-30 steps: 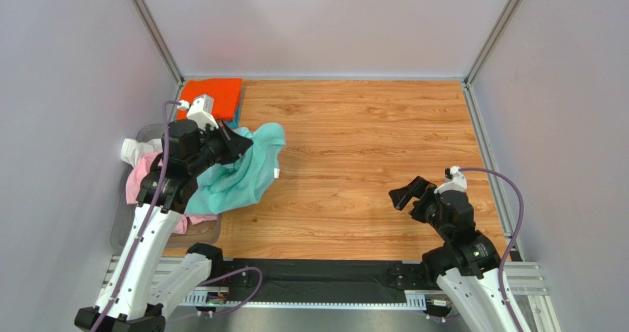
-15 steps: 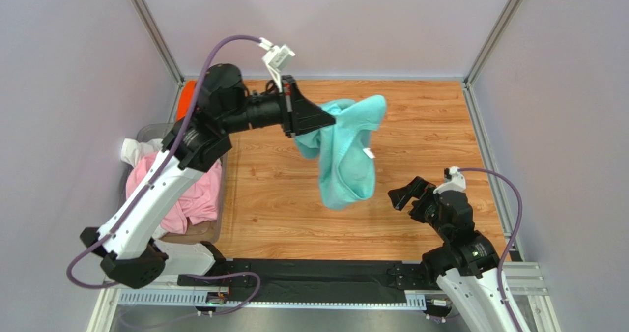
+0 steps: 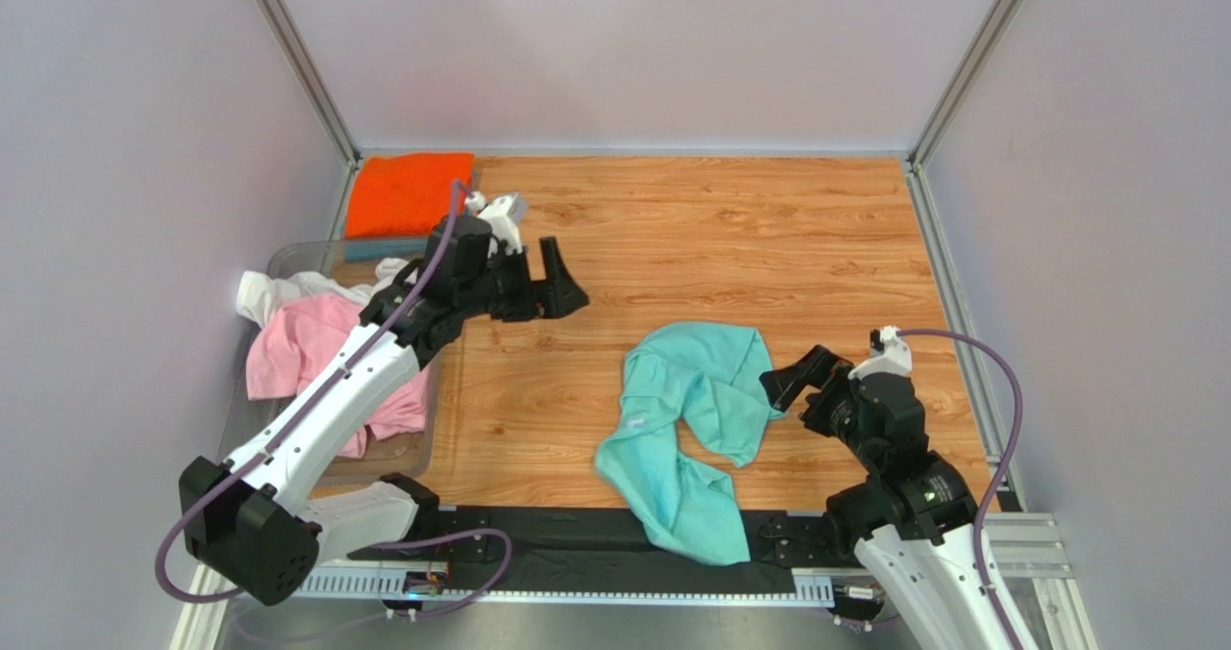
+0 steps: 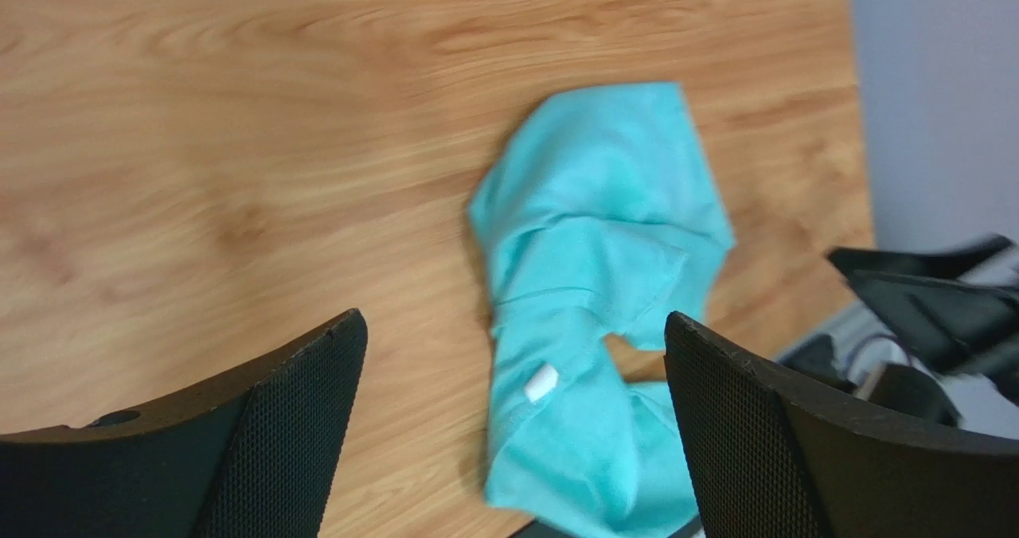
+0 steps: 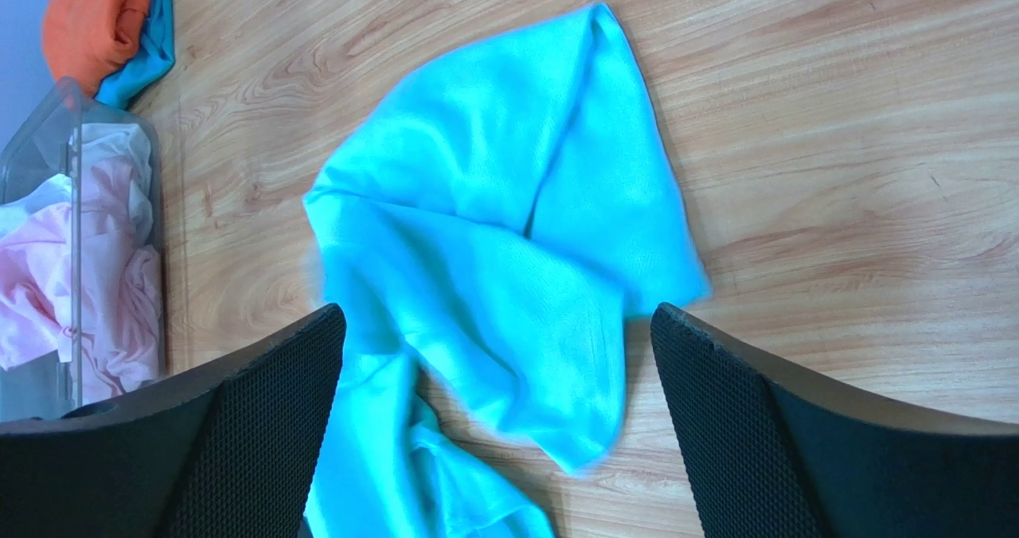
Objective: Fold and stack the t-shirts
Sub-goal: Move the tshirt to the center of the board, then flatten the tshirt out
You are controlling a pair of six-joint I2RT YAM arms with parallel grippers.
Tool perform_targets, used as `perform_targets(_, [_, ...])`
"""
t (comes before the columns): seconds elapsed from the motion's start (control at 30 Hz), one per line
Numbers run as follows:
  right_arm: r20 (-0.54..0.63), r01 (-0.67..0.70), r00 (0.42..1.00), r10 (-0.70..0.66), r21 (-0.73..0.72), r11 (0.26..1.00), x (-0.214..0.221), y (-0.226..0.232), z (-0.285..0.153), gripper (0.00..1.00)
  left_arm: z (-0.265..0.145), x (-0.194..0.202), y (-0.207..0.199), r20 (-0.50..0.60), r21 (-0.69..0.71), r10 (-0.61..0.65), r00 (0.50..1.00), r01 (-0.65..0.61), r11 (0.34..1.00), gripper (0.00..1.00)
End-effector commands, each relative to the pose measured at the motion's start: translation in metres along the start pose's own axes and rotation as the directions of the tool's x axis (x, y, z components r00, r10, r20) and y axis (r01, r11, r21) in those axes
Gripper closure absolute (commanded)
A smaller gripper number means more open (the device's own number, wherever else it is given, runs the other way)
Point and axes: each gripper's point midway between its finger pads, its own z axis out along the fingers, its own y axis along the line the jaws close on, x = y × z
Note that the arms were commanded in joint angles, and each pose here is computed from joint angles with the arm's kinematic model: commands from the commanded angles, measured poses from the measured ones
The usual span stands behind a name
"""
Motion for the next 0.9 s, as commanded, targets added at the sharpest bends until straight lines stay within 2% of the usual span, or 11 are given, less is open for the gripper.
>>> perform_targets(0.0, [0.006,-0.009,1.000,0.009,0.026,1.000,-0.003,-0.002,0.004,0.00,-0.013,0.009,0.038,0.072,-0.112,-0.053,0.996,0.061,0.992,0.00])
perform_targets(0.07, [0.001,-0.006,1.000,0.006,0.038,0.999,-0.002,-0.004,0.005,0.00,-0.017,0.020,0.037,0.078,-0.075,-0.048,0.996,0.054,0.996,0.00])
perform_targets(0.1, [-0.005,-0.009,1.000,0.010,0.046,0.999,-0.002,-0.005,0.006,0.00,-0.012,0.044,0.040,0.020,-0.044,-0.064,0.998,0.065,0.997,0.00])
perform_targets(0.17, [-0.025,-0.007,1.000,0.008,0.056,0.998,0.001,-0.005,0.008,0.00,-0.012,0.060,0.035,-0.006,0.023,-0.079,0.997,0.079,0.997,0.00])
perform_targets(0.2, [-0.035,0.001,0.999,0.001,0.056,0.998,0.002,-0.006,0.008,0.00,-0.009,0.087,0.038,-0.075,0.050,-0.099,0.992,0.102,0.993,0.00])
perform_targets(0.27, [-0.069,0.012,0.998,-0.008,0.055,0.998,0.007,-0.005,0.010,0.00,-0.008,0.112,0.031,-0.126,0.093,-0.090,0.988,0.102,0.990,0.00])
perform_targets(0.33, [-0.109,0.017,0.994,-0.011,0.054,0.998,0.015,-0.006,0.013,0.00,-0.006,0.144,0.038,-0.180,0.073,-0.108,0.978,0.123,0.990,0.00])
perform_targets(0.37, [-0.126,0.009,0.992,-0.006,0.025,1.000,0.018,0.000,0.015,0.00,-0.006,0.157,0.028,-0.205,0.111,-0.083,0.975,0.107,0.988,0.00])
perform_targets(0.5, [-0.204,-0.026,0.979,0.024,-0.007,1.000,0.035,0.006,0.023,0.00,-0.009,0.208,0.021,-0.311,0.182,-0.106,0.944,0.169,0.969,0.01])
perform_targets(0.7, [-0.229,-0.052,0.972,0.057,0.027,0.998,0.045,-0.002,0.032,0.00,-0.005,0.249,0.026,-0.390,0.158,-0.117,0.913,0.192,0.969,0.01])
perform_targets(0.87, [-0.236,-0.063,0.969,0.068,0.028,0.998,0.049,-0.004,0.033,0.00,0.008,0.257,0.019,-0.398,0.189,-0.113,0.910,0.202,0.961,0.03])
